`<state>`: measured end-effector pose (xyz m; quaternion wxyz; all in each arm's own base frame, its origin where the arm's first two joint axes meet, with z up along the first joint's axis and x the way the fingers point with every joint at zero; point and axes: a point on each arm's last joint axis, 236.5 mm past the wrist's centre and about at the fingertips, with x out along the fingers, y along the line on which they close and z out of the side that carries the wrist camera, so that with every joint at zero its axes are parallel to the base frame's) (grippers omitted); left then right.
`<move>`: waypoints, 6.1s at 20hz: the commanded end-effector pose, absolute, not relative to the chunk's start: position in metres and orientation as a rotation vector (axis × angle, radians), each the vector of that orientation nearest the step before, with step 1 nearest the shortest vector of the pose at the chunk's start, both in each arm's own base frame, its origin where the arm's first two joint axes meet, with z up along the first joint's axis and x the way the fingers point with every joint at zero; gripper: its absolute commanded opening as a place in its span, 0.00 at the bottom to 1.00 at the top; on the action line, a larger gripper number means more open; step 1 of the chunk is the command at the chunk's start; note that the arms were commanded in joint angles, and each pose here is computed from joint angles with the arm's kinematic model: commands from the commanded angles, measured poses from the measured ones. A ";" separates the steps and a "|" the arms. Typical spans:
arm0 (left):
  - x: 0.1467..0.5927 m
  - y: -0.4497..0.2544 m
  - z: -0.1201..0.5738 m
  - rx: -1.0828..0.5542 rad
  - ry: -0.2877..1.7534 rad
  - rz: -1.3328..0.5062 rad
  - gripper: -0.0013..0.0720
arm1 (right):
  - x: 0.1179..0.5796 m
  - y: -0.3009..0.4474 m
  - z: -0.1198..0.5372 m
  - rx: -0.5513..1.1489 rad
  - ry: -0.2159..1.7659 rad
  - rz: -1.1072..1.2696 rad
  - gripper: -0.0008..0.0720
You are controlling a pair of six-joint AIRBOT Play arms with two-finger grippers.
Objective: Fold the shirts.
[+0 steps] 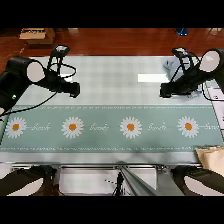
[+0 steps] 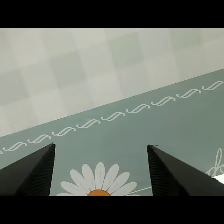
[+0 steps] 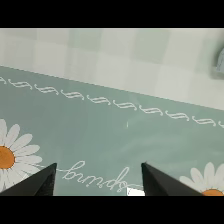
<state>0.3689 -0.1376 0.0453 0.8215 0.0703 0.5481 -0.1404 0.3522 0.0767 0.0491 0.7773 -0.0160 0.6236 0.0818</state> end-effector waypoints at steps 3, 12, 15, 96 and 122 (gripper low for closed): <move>0.369 -0.138 0.045 0.150 1.166 -0.299 0.99 | 0.352 0.077 0.049 -0.035 1.349 0.178 0.83; 0.369 -0.138 0.045 0.150 1.166 -0.299 0.99 | 0.352 0.077 0.049 -0.035 1.349 0.178 0.83; 0.369 -0.138 0.045 0.150 1.166 -0.299 0.99 | 0.367 0.080 0.053 -0.021 1.285 0.174 0.83; 0.280 -0.212 -0.024 -0.203 1.289 -0.605 0.96 | 0.391 0.036 0.081 0.241 1.142 0.232 0.81; 0.346 -0.230 -0.087 -0.384 1.273 -0.542 0.69 | 0.315 0.063 0.009 0.496 1.385 0.438 0.66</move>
